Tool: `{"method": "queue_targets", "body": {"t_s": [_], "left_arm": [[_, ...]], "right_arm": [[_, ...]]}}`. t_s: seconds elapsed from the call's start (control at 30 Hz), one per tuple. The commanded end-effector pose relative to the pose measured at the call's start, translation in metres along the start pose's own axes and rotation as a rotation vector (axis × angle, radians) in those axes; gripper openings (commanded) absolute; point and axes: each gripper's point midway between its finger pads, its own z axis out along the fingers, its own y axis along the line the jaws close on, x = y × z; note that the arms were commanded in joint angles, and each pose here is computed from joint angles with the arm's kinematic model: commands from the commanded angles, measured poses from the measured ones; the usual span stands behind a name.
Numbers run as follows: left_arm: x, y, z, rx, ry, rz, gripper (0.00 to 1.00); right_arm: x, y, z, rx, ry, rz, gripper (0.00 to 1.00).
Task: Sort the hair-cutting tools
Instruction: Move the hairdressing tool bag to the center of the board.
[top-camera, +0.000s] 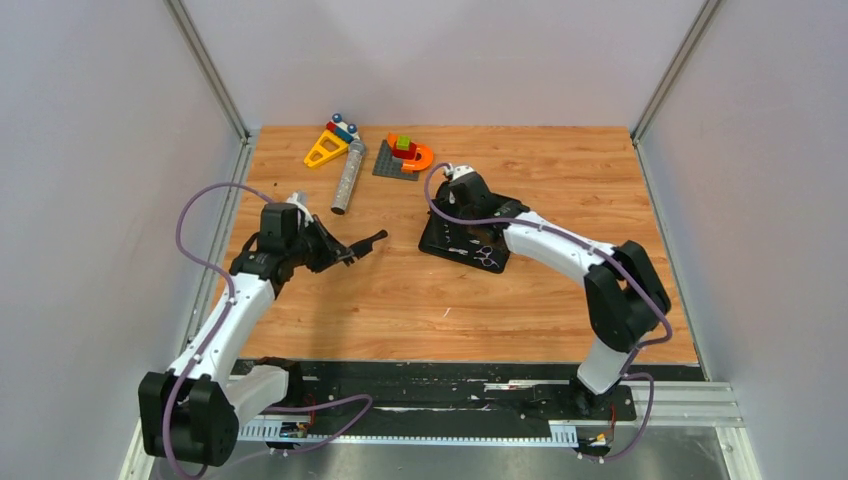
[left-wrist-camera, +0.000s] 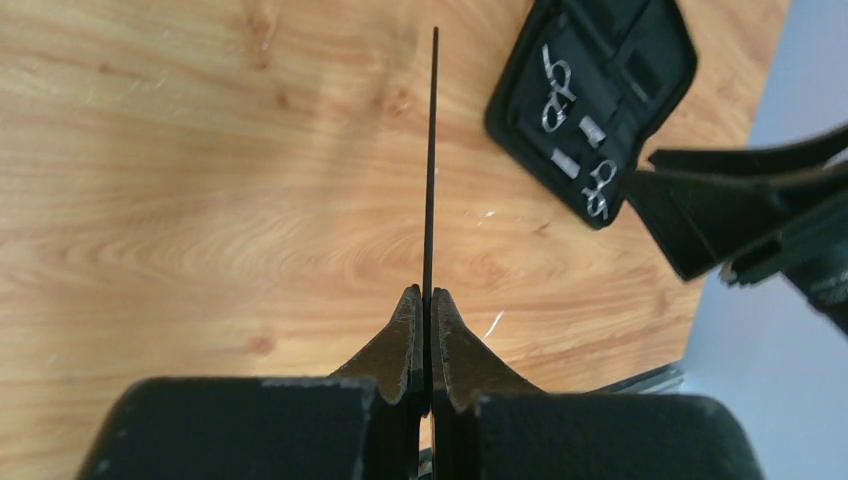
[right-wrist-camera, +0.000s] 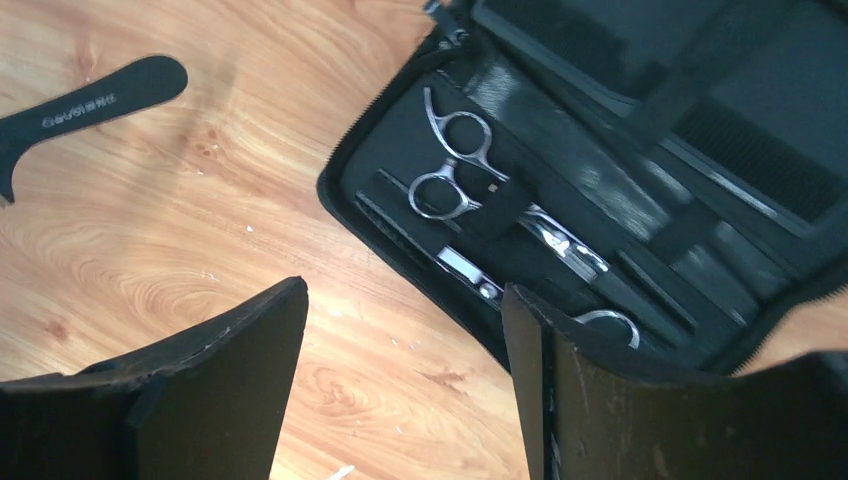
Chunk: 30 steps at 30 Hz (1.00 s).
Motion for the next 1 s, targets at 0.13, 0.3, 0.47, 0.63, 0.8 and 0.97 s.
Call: {"method": "queue_targets", "body": {"t_s": [0.13,0.3,0.47,0.63,0.8,0.97], "left_arm": [[0.000,0.021,-0.036,-0.132,-0.020,0.126,0.00],[0.002,0.024,-0.043,-0.151,-0.023,0.146,0.00],[0.004,0.023,-0.049,-0.146,-0.025,0.160,0.00],[-0.001,0.016,-0.051,-0.124,-0.035,0.180,0.00],[-0.006,0.007,-0.052,-0.094,-0.038,0.207,0.00],[-0.010,-0.005,-0.051,-0.050,-0.033,0.212,0.00]], "right_arm": [[0.002,0.035,0.039,-0.153,0.125,-0.159,0.67],[0.017,0.045,0.058,-0.203,0.183,-0.174,0.61],[0.046,0.047,0.065,-0.238,0.262,-0.193,0.58],[0.086,0.050,0.053,-0.271,0.377,-0.203,0.55],[0.126,0.059,0.024,-0.303,0.476,-0.196,0.52],[0.161,0.076,-0.011,-0.357,0.561,-0.163,0.50]]}}
